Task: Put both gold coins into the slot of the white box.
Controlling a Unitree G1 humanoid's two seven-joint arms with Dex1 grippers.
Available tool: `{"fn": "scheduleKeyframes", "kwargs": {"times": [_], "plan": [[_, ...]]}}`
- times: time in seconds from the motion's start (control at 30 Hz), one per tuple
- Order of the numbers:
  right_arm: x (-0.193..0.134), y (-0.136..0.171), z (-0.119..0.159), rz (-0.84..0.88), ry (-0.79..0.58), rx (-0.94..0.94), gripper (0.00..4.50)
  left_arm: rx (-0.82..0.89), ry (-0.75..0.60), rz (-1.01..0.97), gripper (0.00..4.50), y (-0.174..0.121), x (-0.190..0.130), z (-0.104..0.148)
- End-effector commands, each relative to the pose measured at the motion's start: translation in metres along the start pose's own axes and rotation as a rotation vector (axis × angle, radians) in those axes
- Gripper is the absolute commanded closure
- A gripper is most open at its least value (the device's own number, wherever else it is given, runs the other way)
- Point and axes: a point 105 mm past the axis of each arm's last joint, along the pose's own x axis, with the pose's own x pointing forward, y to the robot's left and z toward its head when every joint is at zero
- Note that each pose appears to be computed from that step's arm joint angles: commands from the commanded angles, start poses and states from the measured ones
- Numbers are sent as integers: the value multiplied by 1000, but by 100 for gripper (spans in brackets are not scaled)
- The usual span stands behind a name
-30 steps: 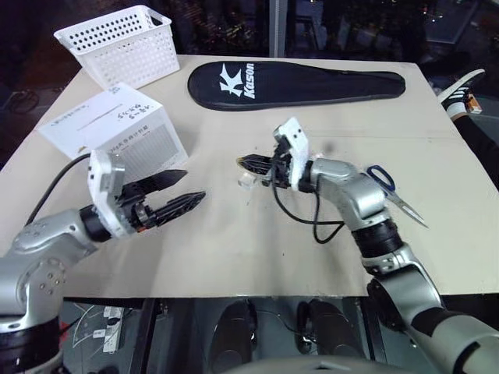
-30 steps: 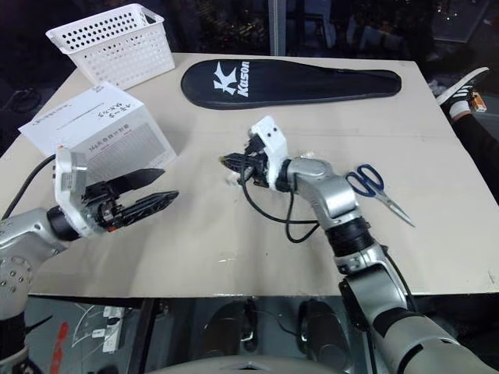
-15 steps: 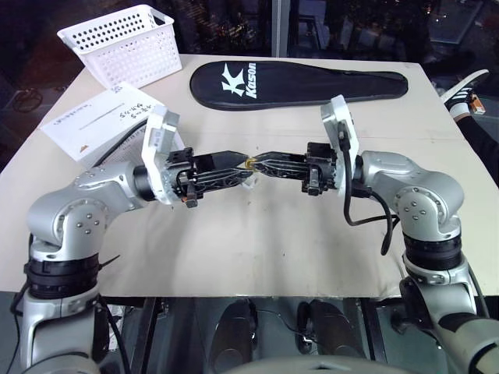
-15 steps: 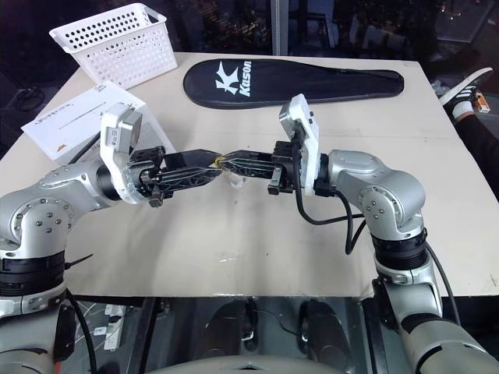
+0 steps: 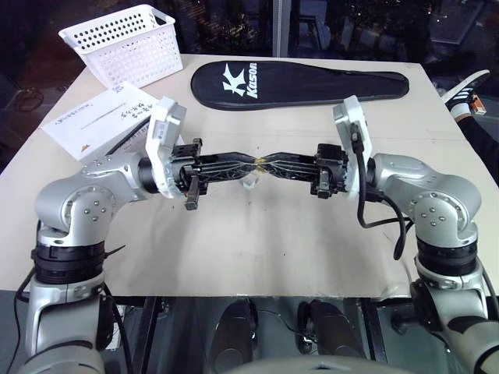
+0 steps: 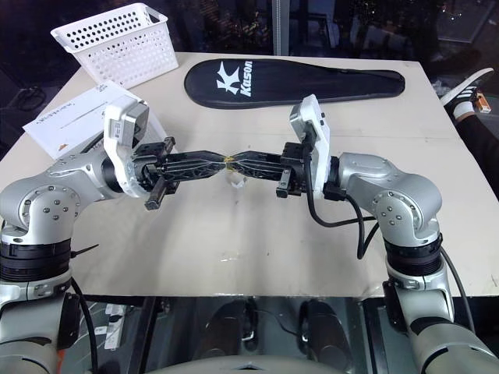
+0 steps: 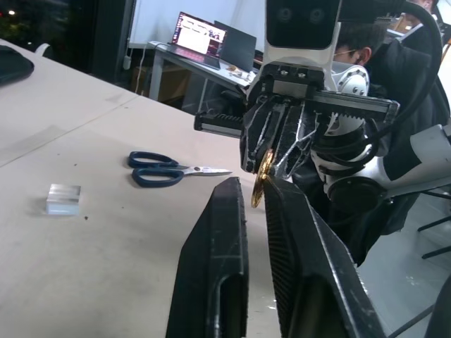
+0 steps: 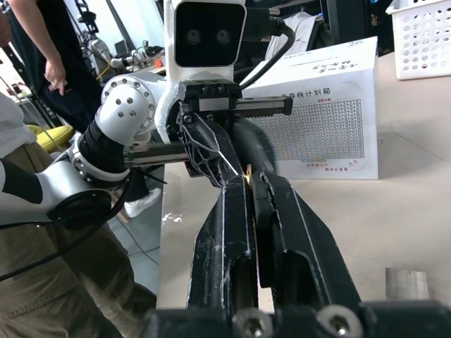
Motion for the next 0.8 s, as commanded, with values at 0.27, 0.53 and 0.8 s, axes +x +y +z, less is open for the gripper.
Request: {"fn": "scheduleKeyframes", "kwargs": {"times": [0.27,0.53,0.8], "plan": [[1,11,8,40,-24,-41,450,25,0,-31,374,-5,2,7],[3,15,9,55,-24,-39,450,17,2,-56,374,-7,5,6],[5,18,9,69,-25,-28,450,3,1,-82,445,-8,6,4]]}}
